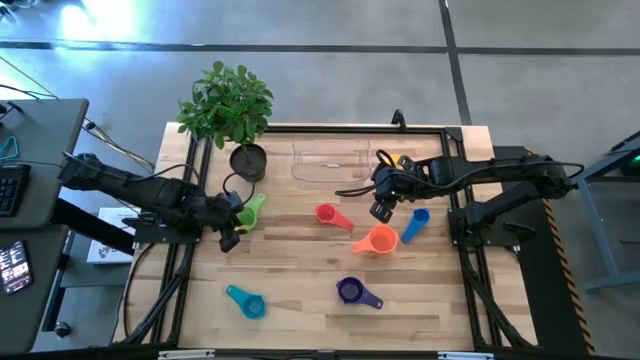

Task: Nest measuring cups in basket
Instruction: Stack the green measuring cup on top of the orange measuring cup

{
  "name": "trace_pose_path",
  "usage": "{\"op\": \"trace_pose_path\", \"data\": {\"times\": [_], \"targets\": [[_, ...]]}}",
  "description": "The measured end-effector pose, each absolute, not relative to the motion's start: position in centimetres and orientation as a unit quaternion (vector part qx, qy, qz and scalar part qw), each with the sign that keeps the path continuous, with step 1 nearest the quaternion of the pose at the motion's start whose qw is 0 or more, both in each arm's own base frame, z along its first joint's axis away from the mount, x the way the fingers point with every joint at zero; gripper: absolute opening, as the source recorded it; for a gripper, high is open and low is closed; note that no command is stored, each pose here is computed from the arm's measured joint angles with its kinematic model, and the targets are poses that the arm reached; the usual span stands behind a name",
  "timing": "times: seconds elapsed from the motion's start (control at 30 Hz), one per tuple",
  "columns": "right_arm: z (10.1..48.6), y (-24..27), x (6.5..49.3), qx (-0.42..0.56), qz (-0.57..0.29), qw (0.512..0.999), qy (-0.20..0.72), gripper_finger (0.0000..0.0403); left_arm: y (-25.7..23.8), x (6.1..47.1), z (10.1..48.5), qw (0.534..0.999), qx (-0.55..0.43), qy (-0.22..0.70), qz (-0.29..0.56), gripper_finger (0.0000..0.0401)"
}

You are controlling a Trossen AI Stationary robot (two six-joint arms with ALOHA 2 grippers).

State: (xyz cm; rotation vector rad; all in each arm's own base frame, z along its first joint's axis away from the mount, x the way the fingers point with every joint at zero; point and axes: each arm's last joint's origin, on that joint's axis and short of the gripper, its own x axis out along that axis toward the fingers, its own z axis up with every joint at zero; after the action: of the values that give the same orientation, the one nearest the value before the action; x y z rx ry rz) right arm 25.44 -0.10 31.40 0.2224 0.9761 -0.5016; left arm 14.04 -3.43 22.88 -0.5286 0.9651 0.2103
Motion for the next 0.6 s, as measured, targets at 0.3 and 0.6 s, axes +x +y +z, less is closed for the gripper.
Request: {"op": "trace_pose_path", "data": {"times": [0.3, 0.6], "targets": [[31.4, -0.1, 25.4, 0.106, -0.238, 0.847, 0.463, 0.0138, -3.4, 14.2, 22.0, 0.831, -0.224, 0.493, 0.128, 0.0058], [31.4, -0.1, 25.4, 0.105, -0.239, 0.847, 0.462, 0.0138, -3.4, 14.3, 21.1, 0.818, -0.201, 0.522, 0.133, 0.0083]]}}
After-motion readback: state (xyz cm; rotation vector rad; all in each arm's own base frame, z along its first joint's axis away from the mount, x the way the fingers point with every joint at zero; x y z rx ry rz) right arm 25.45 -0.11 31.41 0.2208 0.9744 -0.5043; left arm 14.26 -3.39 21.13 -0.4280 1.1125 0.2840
